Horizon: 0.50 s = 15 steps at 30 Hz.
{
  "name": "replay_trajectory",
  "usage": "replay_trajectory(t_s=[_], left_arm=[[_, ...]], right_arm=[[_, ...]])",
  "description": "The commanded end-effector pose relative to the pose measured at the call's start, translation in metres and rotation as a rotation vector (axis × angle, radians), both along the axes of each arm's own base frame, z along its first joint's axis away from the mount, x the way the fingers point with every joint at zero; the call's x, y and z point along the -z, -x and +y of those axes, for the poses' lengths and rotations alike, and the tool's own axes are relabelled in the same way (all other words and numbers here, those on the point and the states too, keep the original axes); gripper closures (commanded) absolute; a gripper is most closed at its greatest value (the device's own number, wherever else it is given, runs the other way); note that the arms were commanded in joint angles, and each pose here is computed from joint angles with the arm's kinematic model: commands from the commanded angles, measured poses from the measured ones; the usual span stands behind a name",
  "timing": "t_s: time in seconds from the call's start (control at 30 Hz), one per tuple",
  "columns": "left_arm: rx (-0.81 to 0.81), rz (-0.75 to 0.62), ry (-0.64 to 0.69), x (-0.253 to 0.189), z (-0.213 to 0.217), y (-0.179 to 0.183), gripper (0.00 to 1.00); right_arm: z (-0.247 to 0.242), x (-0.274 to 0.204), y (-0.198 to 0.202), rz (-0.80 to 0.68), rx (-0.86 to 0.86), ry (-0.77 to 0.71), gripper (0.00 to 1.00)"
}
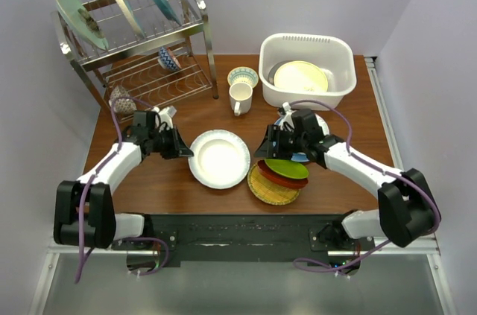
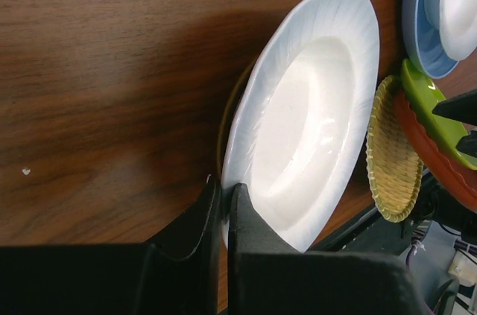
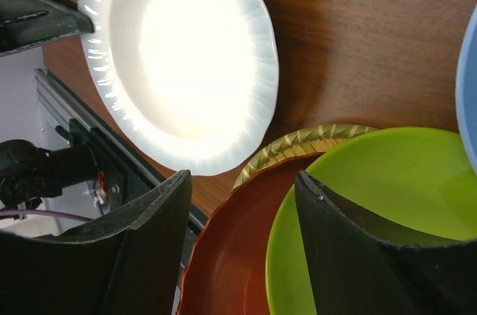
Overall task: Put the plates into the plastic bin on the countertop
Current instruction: Pick up the plate at the center of the board.
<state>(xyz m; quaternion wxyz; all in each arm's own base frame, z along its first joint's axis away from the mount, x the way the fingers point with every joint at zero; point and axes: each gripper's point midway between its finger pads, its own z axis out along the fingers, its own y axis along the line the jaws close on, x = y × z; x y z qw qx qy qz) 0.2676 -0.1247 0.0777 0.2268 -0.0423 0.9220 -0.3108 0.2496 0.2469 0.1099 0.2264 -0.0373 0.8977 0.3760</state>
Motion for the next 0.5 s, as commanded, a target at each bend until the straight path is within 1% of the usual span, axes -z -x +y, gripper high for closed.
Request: replay_trajectory(t_s=[0.0, 0.27, 0.4, 0.47], left_arm=[[-0.048, -0.107, -0.083, -0.016, 0.017, -0.015, 1.0], [-0.072, -0.168, -0.042, -0.033, 0.024, -0.02, 1.0], [-0.052, -0.219, 0.013, -0.046, 0.02, -0.019, 1.0], [-0.065, -0.224, 0.022, -0.048, 0.025, -0.021, 1.0]], right_arm=[[0.012, -0.001, -0.003, -0.016, -0.016, -0.028, 0.39], [0.034, 0.007, -0.001, -0.01, -0.052, -0.036, 0.39], [0.047, 0.012, -0.001, 0.001, -0.061, -0.049, 0.39], [0.054, 0.015, 0.0, 0.007, -0.074, -0.049, 0.39]])
